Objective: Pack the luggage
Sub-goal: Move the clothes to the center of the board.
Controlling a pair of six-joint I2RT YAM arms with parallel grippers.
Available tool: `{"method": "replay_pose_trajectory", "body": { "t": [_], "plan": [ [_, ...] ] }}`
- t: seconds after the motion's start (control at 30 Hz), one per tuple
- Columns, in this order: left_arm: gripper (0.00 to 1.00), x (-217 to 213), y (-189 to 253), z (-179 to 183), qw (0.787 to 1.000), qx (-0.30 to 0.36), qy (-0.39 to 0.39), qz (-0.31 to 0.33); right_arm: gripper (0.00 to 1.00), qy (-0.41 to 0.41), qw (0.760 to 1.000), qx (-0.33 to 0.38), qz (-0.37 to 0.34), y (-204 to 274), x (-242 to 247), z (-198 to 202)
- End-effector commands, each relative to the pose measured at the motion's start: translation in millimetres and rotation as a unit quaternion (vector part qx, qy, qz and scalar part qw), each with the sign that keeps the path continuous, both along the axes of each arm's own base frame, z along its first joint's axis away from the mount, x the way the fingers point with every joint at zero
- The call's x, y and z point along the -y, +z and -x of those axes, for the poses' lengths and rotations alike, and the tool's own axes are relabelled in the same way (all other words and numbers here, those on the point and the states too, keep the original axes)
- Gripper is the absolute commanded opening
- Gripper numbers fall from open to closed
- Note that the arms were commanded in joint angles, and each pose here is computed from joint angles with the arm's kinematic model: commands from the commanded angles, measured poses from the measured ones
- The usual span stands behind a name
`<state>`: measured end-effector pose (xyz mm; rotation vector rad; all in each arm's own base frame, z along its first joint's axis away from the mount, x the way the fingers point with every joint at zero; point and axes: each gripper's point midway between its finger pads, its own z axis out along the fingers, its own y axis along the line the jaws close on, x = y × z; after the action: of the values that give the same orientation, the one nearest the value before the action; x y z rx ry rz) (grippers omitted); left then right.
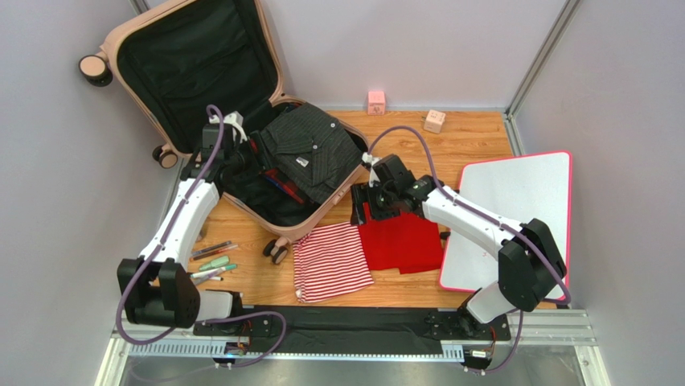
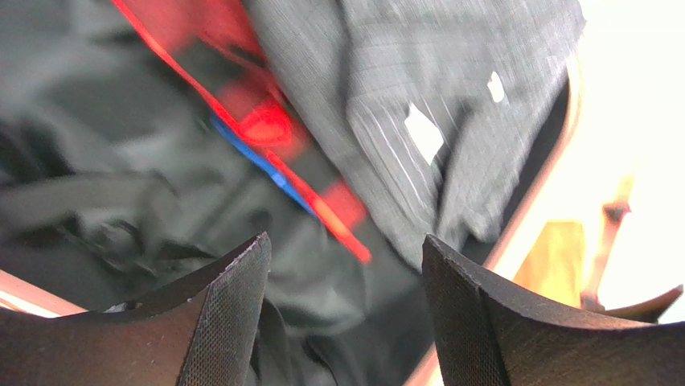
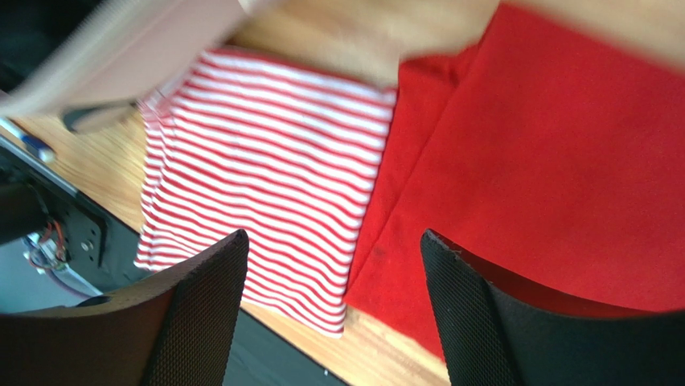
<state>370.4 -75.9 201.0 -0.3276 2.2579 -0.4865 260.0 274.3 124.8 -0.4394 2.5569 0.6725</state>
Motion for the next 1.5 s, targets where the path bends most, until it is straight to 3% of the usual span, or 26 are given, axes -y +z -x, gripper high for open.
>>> {"method": "replay_pose_trajectory", "body": {
  "t": [0.0,0.17,0.43,0.77,1.0,1.27,1.47],
  "plan": [
    [0.76,17.3,15.4,20.6,0.999,0.027,-0.034,0.010,0.79,-0.029,0.999,-0.010,-0.030,-0.2,-4.1,12.5],
    [0.75,31.4,10.5,57.6,0.997,0.037,-0.059,0.020,0.79,-0.132,0.990,0.022,0.052,-12.9,55.4,-1.7],
    [0.74,37.4,-7.9,79.3,0.997,0.024,-0.067,0.032,0.80,-0.198,0.977,0.027,0.075,-21.8,121.3,-13.2],
    [0.73,36.9,-3.4,84.6,0.997,0.035,-0.069,0.032,0.79,-0.206,0.972,-0.052,0.102,-82.7,118.8,-2.6],
    [0.73,30.4,-4.1,92.0,0.997,0.037,-0.057,0.023,0.79,-0.193,0.973,-0.077,0.104,-114.9,104.1,-17.3],
    [0.74,23.8,-2.2,93.2,0.998,0.041,-0.046,0.009,0.78,-0.180,0.979,-0.055,0.080,-106.6,70.7,-73.5],
    [0.76,21.4,-3.4,90.3,0.998,0.038,-0.041,0.002,0.81,-0.164,0.984,-0.018,0.068,-66.4,64.0,-93.8]
  ]
}}
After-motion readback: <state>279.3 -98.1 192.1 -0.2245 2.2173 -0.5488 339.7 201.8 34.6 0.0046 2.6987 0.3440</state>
